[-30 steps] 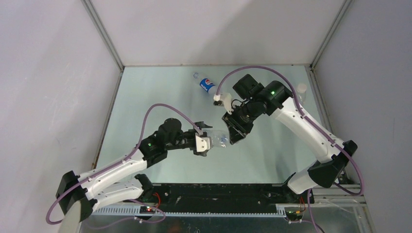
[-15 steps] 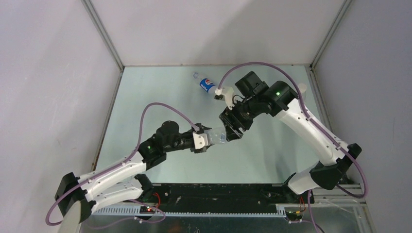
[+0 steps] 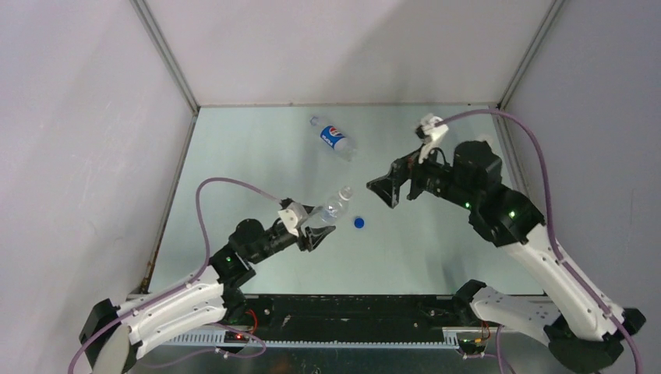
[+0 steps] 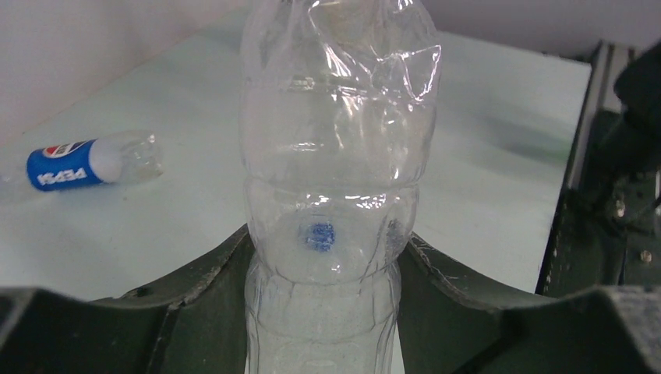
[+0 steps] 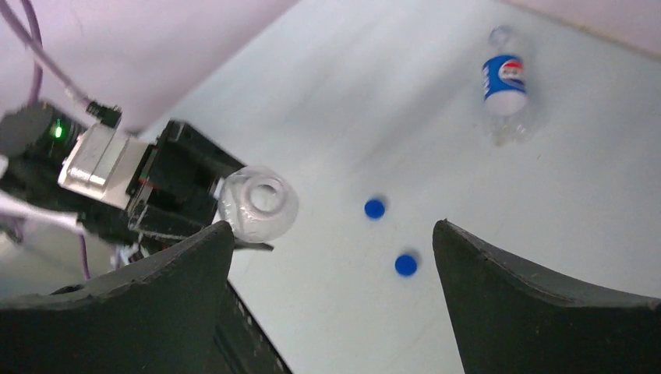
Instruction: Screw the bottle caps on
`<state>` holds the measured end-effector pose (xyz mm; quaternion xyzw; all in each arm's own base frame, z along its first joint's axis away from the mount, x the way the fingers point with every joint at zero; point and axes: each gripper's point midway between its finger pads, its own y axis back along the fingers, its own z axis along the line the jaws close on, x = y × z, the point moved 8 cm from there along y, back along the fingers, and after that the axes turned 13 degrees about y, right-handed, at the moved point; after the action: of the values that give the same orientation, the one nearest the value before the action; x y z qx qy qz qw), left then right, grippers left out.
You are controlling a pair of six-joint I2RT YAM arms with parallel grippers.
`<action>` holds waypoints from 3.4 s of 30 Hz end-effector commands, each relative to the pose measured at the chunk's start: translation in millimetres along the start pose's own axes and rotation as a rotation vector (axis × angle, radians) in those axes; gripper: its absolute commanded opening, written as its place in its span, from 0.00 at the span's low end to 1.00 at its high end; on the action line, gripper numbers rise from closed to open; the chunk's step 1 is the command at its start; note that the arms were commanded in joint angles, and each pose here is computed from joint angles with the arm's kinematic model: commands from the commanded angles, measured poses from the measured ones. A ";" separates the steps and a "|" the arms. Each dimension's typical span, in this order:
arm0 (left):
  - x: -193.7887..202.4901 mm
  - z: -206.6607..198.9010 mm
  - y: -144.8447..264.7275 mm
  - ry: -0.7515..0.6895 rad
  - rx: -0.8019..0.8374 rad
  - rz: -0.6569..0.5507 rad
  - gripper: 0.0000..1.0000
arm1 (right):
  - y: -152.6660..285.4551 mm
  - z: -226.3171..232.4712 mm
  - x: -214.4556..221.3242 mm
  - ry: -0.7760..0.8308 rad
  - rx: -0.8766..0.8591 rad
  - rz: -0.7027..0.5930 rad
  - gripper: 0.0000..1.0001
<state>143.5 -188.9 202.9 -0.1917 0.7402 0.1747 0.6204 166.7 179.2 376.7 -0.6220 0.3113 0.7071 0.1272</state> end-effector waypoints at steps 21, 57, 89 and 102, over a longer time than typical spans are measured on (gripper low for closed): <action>-28.9 -2.7 24.6 0.221 -0.087 -0.350 0.44 | -75.2 -38.0 125.9 -0.492 0.328 0.193 0.92; -24.6 3.8 25.6 0.282 -0.199 -0.239 0.40 | -198.5 -20.2 228.2 -0.518 0.496 0.898 0.47; -33.1 22.6 8.9 0.199 -0.030 0.088 0.19 | -98.5 -54.2 91.8 -0.299 0.169 0.521 0.01; -46.3 20.6 -13.2 0.170 0.392 0.226 0.16 | -12.9 -31.6 2.4 0.066 -0.189 0.102 0.01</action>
<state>180.5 -179.0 222.7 -0.0715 0.8422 0.1616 0.5093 214.1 169.6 332.5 -0.5338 0.3670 0.7602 0.0499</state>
